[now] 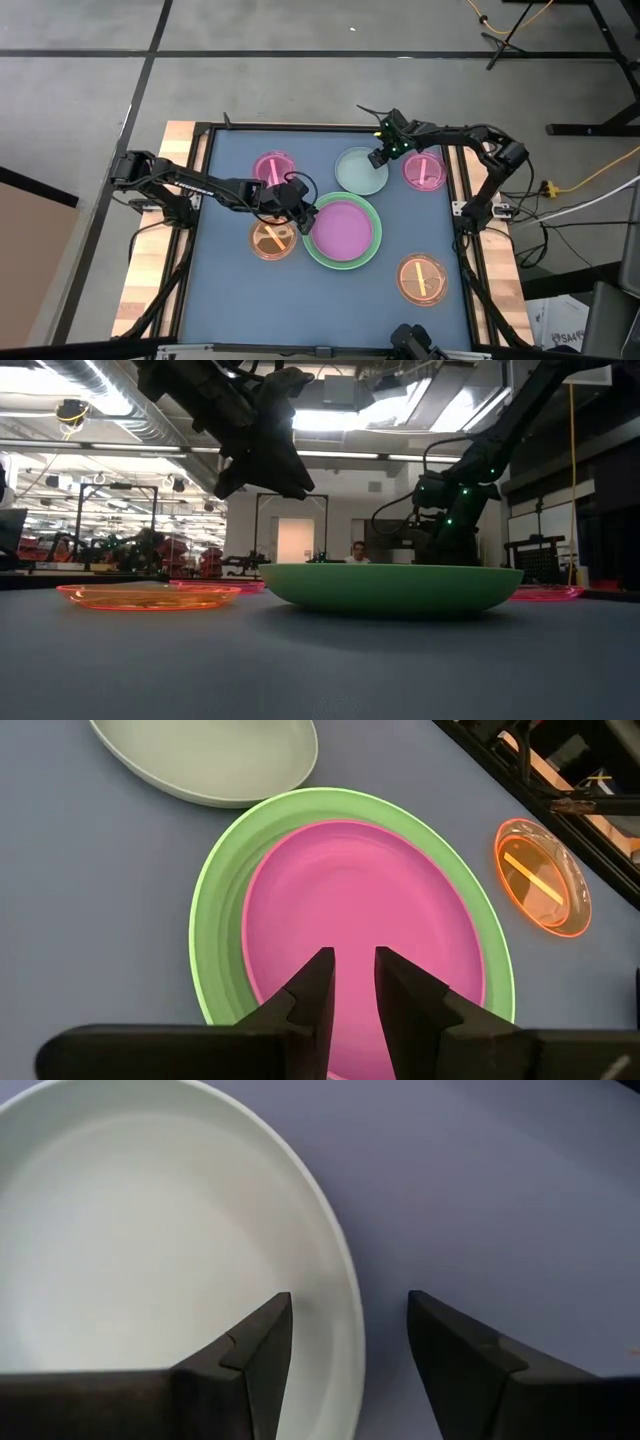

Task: Stack plastic plates
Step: Stack the gray plate on top of the pink plate

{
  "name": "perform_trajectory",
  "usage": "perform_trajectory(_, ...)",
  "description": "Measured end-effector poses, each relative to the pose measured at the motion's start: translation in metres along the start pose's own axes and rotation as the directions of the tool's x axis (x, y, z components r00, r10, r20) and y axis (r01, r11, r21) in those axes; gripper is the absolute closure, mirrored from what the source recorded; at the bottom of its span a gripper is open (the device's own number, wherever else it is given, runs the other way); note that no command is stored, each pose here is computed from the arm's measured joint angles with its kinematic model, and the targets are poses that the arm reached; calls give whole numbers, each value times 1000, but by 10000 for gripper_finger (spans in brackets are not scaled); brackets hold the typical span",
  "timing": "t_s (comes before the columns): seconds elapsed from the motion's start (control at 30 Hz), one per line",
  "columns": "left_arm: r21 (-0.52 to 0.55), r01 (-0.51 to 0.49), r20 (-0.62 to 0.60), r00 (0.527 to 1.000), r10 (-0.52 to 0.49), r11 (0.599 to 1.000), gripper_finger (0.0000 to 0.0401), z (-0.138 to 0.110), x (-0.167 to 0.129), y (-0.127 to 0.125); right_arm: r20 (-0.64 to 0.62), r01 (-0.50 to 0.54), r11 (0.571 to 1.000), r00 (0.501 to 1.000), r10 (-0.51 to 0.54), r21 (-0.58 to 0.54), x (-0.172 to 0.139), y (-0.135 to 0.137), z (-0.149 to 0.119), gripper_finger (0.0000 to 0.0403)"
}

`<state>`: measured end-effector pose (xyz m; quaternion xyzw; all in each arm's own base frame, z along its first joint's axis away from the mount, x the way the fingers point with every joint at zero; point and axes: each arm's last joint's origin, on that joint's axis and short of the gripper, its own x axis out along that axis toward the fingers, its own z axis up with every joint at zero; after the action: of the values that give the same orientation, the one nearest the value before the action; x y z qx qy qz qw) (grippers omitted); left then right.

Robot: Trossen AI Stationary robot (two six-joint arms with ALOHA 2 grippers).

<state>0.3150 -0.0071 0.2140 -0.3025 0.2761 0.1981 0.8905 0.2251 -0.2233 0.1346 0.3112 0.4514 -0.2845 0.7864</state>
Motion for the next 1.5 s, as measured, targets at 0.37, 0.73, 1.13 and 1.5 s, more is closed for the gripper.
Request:
perform_trajectory(0.37, 0, 0, 0, 1000, 0, 1000, 333, 0, 0, 0, -2, 0, 1000, 1000, 0, 2, 0, 0, 0, 223)
perform_trajectory(0.73, 0, 0, 1, 1000, 0, 1000, 333, 0, 0, 0, -5, 1, 1000, 1000, -1, 3, 0, 0, -1, 316)
perform_trajectory(1.13, 0, 0, 0, 1000, 0, 1000, 333, 0, 0, 0, -5, -7, 1000, 1000, 7, 3, 0, 0, -1, 394)
perform_trajectory(1.5, 0, 0, 0, 1000, 0, 1000, 333, 0, 0, 0, 2, -9, 1000, 1000, 9, 2, 0, 0, 1, 400)
